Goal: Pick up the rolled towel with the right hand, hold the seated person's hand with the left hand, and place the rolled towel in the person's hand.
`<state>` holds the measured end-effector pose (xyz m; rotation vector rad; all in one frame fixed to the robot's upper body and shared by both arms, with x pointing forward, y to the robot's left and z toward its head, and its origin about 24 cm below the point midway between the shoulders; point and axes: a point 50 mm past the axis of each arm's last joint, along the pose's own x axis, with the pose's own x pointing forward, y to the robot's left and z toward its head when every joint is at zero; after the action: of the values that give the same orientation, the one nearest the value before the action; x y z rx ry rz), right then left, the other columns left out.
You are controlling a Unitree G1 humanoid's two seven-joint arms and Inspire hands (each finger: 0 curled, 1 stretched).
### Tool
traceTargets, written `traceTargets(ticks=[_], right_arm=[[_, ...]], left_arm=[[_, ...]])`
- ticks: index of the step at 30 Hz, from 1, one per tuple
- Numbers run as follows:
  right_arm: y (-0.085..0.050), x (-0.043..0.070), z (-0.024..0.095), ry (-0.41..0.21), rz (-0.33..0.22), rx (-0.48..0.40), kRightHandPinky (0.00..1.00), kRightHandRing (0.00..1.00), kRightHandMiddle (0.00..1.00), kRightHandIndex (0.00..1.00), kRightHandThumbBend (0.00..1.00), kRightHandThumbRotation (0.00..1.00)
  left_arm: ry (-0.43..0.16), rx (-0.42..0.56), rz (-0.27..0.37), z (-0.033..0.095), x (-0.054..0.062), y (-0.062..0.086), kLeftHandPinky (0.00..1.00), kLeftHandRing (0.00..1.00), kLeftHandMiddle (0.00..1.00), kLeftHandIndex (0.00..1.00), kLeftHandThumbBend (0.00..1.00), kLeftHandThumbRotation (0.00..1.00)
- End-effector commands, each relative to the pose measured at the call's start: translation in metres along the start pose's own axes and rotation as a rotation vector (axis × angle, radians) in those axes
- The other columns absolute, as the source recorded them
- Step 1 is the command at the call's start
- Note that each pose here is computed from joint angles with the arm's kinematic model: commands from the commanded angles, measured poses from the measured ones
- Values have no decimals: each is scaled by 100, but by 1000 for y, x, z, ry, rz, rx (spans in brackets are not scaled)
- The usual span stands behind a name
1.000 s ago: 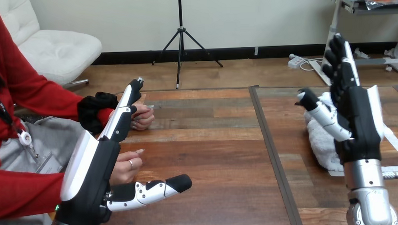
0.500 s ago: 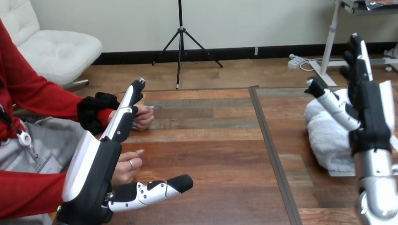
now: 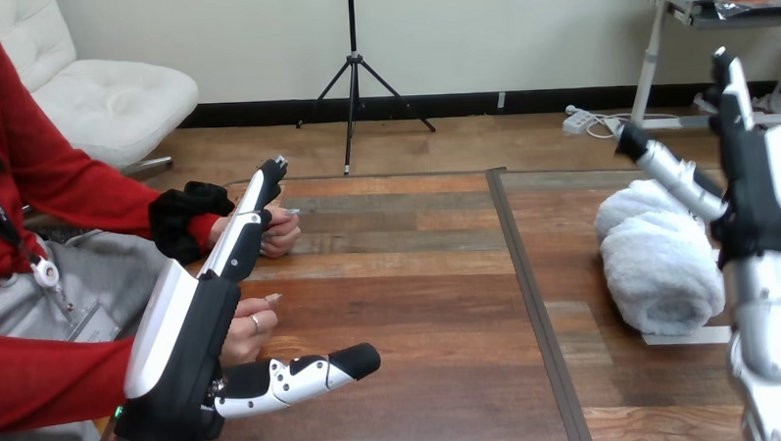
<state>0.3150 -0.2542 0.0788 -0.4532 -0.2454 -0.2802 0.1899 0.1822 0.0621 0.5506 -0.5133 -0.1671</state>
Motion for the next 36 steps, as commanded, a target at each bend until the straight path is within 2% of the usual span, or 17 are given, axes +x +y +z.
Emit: traceTargets(ticks=[1, 3, 6, 7, 8, 12, 15, 16, 19, 22, 25, 27, 30, 33, 34, 36], right_arm=[[-9, 38, 36, -91, -36, -46, 64, 78, 100, 100, 100, 63], [-9, 42, 35, -69, -40, -67, 60, 75, 100, 100, 100, 63], [-9, 47, 35, -45, -43, -91, 44, 56, 98, 100, 100, 63], [-8, 49, 35, -40, -43, -92, 35, 45, 97, 100, 100, 62], [-8, 50, 35, -37, -42, -92, 32, 41, 96, 100, 100, 62], [-7, 56, 33, -6, -34, -113, 22, 30, 93, 100, 100, 61], [-5, 60, 32, 22, -30, -126, 19, 26, 85, 100, 100, 60], [-4, 61, 32, 30, -30, -128, 14, 21, 64, 100, 100, 59], [-3, 64, 30, 52, -27, -137, 11, 16, 43, 100, 100, 58], [-1, 67, 29, 77, -22, -154, 8, 12, 29, 99, 100, 57], [1, 70, 27, 104, -14, -173, 8, 11, 22, 99, 100, 57], [2, 72, 26, 122, -6, -184, 8, 12, 20, 99, 100, 57], [3, 75, 25, 151, 7, -200, 13, 20, 25, 99, 100, 56], [5, 77, 24, 185, 20, -219, 21, 33, 37, 99, 100, 56], [5, 78, 23, 193, 24, -224, 25, 40, 44, 100, 100, 57], [6, 79, 23, 213, 35, -232, 28, 44, 48, 100, 100, 57]], left_arm=[[-74, 2, 34, 9, 12, 5, 92, 95, 97, 98, 100, 57], [-71, -1, 32, 9, 12, 4, 92, 95, 97, 98, 100, 57], [-69, -1, 30, 9, 12, 4, 92, 95, 97, 98, 100, 57], [-68, 0, 29, 9, 12, 4, 93, 95, 97, 98, 100, 58], [-68, 0, 28, 9, 12, 4, 93, 95, 97, 98, 100, 58], [-66, -7, 26, 9, 12, 4, 93, 95, 96, 98, 100, 58], [-66, -11, 27, 9, 12, 4, 93, 95, 96, 97, 100, 58], [-66, -11, 27, 9, 12, 4, 93, 95, 96, 97, 100, 58], [-67, -10, 26, 9, 12, 4, 93, 95, 96, 97, 100, 58], [-67, -11, 26, 10, 12, 4, 93, 95, 96, 97, 100, 58], [-67, -10, 27, 10, 12, 4, 93, 95, 96, 97, 100, 58], [-68, -8, 26, 9, 13, 4, 93, 95, 96, 96, 100, 58], [-70, -5, 25, 10, 13, 4, 93, 95, 96, 96, 100, 58], [-71, -5, 24, 10, 13, 3, 93, 95, 96, 97, 100, 58], [-71, -6, 24, 10, 13, 3, 93, 95, 96, 97, 100, 59], [-72, -7, 25, 10, 13, 3, 93, 95, 96, 97, 100, 59]])
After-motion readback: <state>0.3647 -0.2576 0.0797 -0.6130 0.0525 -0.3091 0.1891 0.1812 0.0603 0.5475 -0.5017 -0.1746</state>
